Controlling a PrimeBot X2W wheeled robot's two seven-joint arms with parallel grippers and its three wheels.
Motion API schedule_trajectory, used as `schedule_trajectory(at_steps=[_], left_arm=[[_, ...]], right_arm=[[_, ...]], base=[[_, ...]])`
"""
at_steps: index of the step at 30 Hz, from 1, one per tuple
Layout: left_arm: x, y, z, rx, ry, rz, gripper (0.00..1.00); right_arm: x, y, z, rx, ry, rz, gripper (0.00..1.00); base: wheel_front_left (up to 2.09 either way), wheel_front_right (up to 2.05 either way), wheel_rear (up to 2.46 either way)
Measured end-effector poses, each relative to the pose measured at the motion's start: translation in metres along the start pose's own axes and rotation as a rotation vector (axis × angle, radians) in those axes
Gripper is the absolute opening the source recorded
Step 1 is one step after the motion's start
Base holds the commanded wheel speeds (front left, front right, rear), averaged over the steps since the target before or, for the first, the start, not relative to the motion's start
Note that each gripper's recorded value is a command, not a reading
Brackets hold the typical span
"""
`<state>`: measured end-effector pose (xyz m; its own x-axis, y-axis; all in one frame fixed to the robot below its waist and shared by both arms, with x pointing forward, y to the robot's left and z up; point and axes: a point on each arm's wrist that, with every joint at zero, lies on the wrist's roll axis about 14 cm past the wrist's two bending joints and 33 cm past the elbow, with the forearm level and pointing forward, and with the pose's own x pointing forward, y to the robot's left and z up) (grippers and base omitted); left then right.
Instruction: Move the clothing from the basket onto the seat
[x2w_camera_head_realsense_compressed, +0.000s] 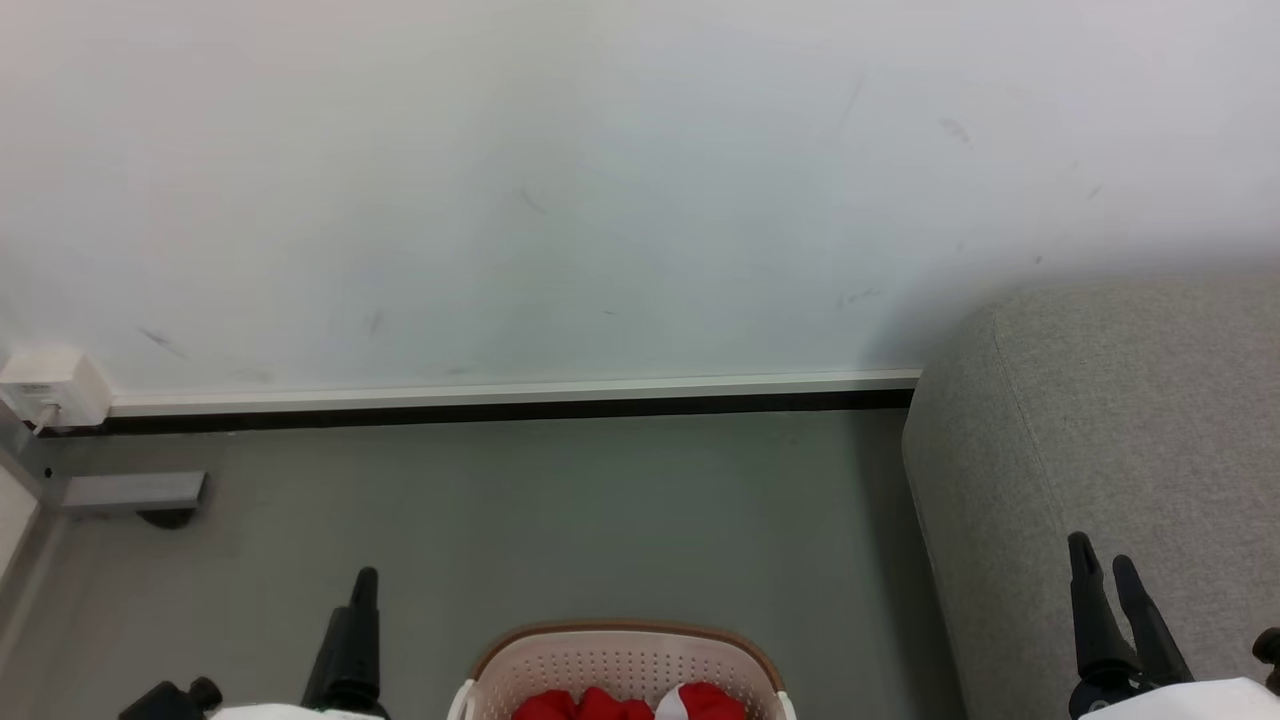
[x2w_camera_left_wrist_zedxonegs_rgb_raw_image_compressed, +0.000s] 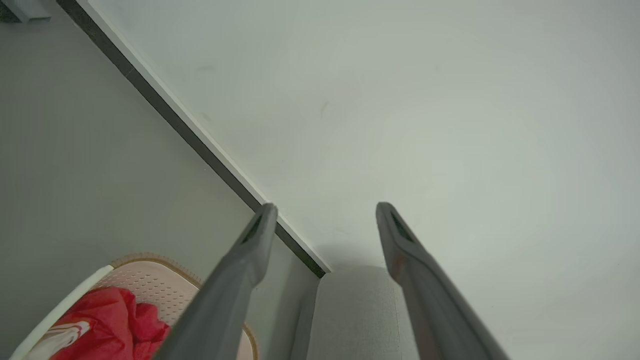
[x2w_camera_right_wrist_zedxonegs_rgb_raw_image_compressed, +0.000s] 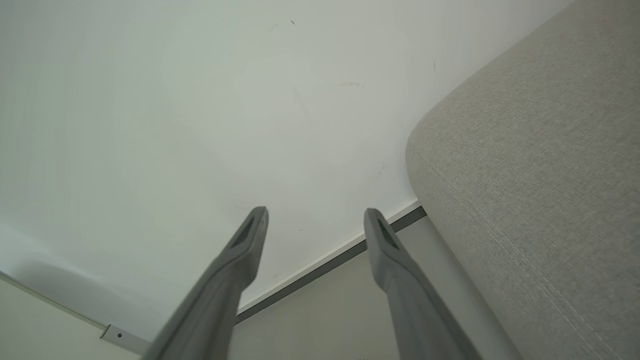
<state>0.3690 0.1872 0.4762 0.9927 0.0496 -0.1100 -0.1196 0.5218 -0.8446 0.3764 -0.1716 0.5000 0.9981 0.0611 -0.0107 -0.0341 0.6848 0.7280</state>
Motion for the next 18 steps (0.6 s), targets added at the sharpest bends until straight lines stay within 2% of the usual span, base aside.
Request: schedule_trajectory(at_steps=[18], left_arm=[[-0.004,-0.025,0.000,0.426,-0.034,-0.094,1.00]], right_arm=[[-0.002,0.004,-0.007,-0.287,0.017,0.039,1.00]], base=[[0.00,0.00,0.00]])
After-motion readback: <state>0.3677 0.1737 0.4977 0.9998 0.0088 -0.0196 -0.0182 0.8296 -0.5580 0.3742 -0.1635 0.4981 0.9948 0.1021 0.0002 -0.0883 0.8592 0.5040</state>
